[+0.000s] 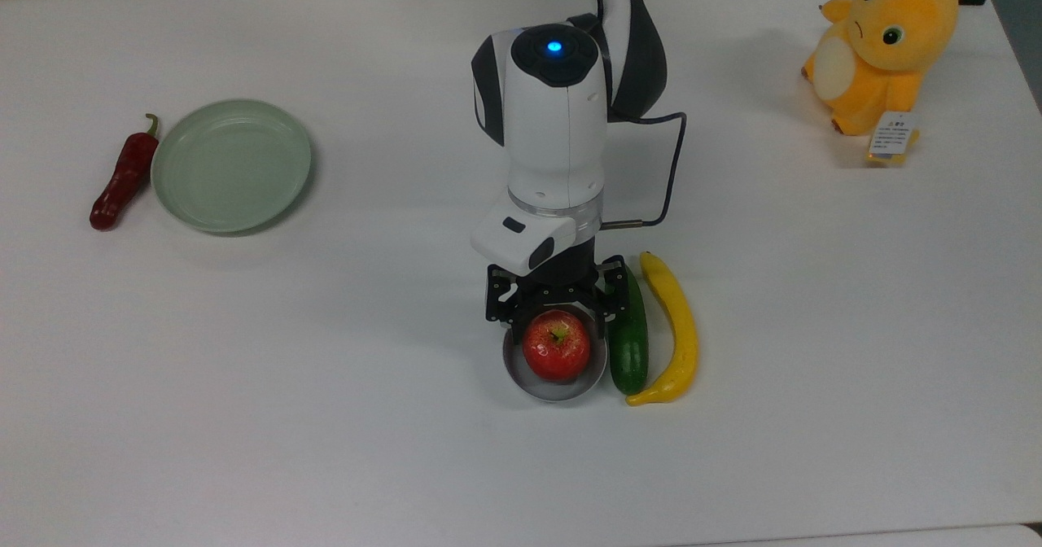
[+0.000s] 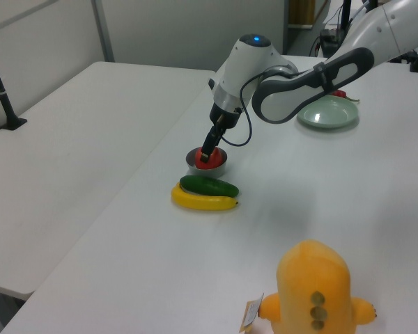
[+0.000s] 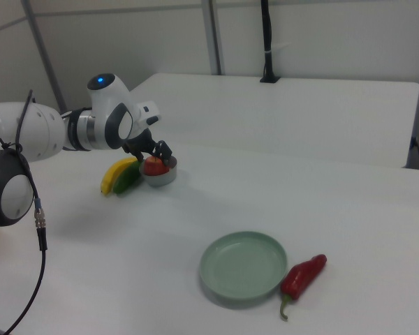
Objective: Red apple placed in the center of the desktop
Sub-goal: 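Lower the gripper around the red apple and close it, then lift the red apple out of the bowl toward the plate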
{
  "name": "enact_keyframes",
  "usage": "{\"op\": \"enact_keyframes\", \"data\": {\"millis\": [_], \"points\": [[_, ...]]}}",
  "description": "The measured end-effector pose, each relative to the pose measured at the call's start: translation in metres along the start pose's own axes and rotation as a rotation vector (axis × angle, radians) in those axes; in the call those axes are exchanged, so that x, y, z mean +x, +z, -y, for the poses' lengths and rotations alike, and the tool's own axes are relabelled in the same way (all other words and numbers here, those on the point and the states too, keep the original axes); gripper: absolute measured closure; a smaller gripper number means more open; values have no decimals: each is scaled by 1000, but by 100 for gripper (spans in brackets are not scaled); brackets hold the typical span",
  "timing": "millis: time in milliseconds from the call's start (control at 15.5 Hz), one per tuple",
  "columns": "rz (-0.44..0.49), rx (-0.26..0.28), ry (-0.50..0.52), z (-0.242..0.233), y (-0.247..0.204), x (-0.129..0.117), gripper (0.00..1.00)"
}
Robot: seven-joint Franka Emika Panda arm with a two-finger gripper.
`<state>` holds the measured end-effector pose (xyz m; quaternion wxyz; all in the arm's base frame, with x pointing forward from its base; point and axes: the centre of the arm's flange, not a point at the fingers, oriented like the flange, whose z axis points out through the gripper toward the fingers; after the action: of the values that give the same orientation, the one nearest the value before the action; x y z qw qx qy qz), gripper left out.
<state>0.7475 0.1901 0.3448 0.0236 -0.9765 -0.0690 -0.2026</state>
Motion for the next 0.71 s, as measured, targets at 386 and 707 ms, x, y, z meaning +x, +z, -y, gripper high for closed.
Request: {"op": "enact_keyframes", "data": {"millis": [386, 707], "points": [[-7, -14, -11, 3, 7, -2, 29], [-13, -14, -4, 3, 5, 0, 29]]}}
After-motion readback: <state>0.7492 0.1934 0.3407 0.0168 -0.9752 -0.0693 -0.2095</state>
